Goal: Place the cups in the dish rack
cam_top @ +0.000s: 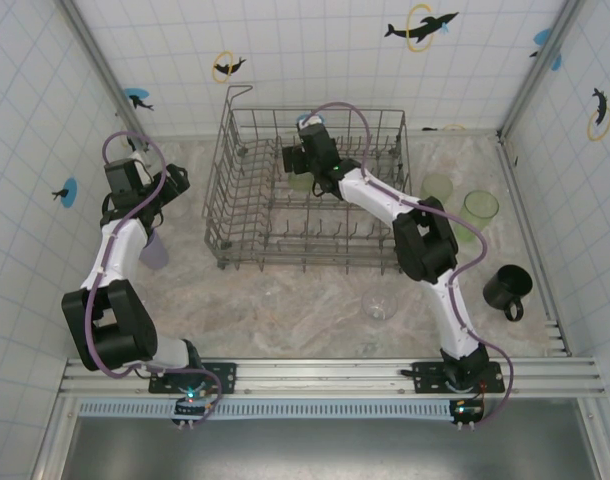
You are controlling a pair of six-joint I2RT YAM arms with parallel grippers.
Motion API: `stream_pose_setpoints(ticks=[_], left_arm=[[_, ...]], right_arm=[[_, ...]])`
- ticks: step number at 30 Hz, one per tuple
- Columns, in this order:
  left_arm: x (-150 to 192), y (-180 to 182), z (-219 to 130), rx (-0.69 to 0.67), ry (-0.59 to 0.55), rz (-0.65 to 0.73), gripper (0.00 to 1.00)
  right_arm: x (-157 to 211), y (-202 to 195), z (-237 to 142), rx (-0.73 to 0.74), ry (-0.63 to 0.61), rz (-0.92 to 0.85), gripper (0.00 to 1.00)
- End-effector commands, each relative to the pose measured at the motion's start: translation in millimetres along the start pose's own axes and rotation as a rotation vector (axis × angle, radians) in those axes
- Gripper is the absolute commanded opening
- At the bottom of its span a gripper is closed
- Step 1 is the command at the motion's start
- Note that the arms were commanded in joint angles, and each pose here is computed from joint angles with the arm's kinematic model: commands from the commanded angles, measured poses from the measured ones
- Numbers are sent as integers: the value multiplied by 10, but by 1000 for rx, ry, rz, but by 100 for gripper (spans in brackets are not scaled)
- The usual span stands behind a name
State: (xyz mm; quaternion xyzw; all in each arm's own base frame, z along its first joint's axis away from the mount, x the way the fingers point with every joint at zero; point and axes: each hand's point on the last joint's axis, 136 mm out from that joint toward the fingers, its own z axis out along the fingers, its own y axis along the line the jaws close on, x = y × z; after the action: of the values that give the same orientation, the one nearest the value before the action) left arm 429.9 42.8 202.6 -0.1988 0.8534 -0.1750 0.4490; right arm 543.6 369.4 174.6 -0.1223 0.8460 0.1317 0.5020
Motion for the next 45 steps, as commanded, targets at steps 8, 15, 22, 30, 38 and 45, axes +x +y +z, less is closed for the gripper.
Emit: stream_pose_setpoints(ticks=[8,15,22,30,38,45], left_arm=[[-82,-2,-65,-2,-35,-4,97],[-109,8,-92,-17,-44,-4,97],[-130,-9,-124,-17,-46,-3,97],[-190,-36,-179,-23,-58,19,97],[-219,-117,-233,5,-54,7,97],[-187,-133,-188,24,-36,-26,97]], right_arm=[[-914,-71,-871,37,-120,34,99],[-979,-304,-1206,114,-80,31,99],[-834,-654,-1489,166,19,57,99],[-499,-1220,-1861,237,133,151,99],[-132,-1788,-2195,360,185,255,99],[224,-2210,-2397,431,244,312,99]])
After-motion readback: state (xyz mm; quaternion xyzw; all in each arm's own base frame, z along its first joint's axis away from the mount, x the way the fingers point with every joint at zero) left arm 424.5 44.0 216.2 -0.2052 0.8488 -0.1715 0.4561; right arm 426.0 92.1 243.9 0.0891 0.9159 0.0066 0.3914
